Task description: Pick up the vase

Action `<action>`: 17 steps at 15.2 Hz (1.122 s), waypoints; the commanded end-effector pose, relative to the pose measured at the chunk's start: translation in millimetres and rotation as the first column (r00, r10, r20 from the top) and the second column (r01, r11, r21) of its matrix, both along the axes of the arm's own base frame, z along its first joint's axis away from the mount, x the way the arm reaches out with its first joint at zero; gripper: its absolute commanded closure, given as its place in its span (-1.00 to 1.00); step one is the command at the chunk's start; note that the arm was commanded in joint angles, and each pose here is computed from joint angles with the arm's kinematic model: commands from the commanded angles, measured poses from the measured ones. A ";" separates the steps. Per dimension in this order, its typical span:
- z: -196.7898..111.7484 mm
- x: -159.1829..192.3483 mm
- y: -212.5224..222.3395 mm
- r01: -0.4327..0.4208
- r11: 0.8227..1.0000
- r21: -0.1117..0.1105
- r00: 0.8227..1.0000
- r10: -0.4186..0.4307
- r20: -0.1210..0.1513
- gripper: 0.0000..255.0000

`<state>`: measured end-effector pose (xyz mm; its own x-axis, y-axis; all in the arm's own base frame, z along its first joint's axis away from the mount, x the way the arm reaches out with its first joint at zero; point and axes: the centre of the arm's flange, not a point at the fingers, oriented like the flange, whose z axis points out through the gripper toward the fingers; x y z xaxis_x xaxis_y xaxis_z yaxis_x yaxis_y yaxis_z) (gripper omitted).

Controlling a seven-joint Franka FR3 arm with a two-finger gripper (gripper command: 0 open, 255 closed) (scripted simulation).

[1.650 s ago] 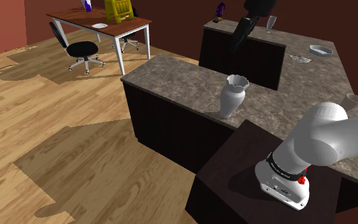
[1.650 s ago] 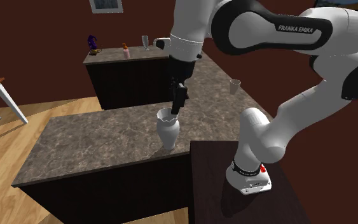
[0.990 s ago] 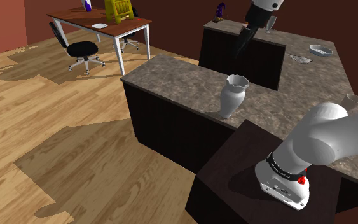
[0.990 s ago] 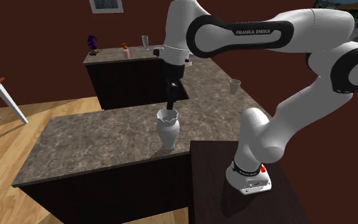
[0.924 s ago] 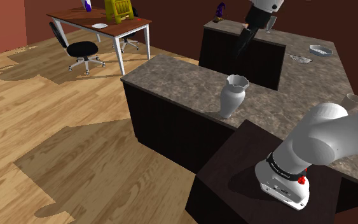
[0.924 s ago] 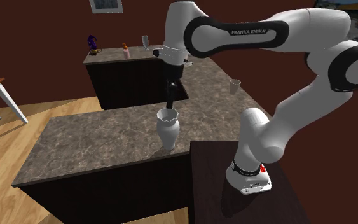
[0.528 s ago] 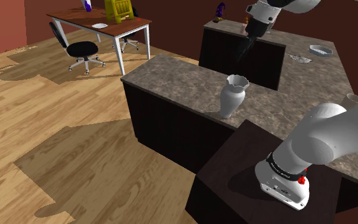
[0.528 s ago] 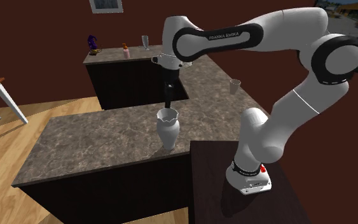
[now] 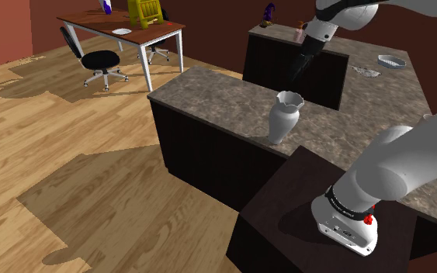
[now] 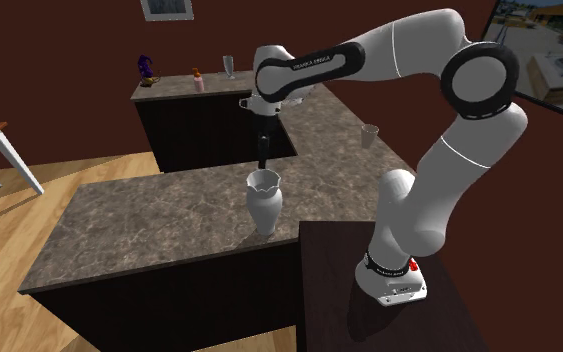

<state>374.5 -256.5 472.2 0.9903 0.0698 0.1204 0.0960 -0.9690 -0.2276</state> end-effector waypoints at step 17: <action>-142.2 17.8 -130.6 0.038 0.995 0.096 0.998 -0.032 -0.062 -1.00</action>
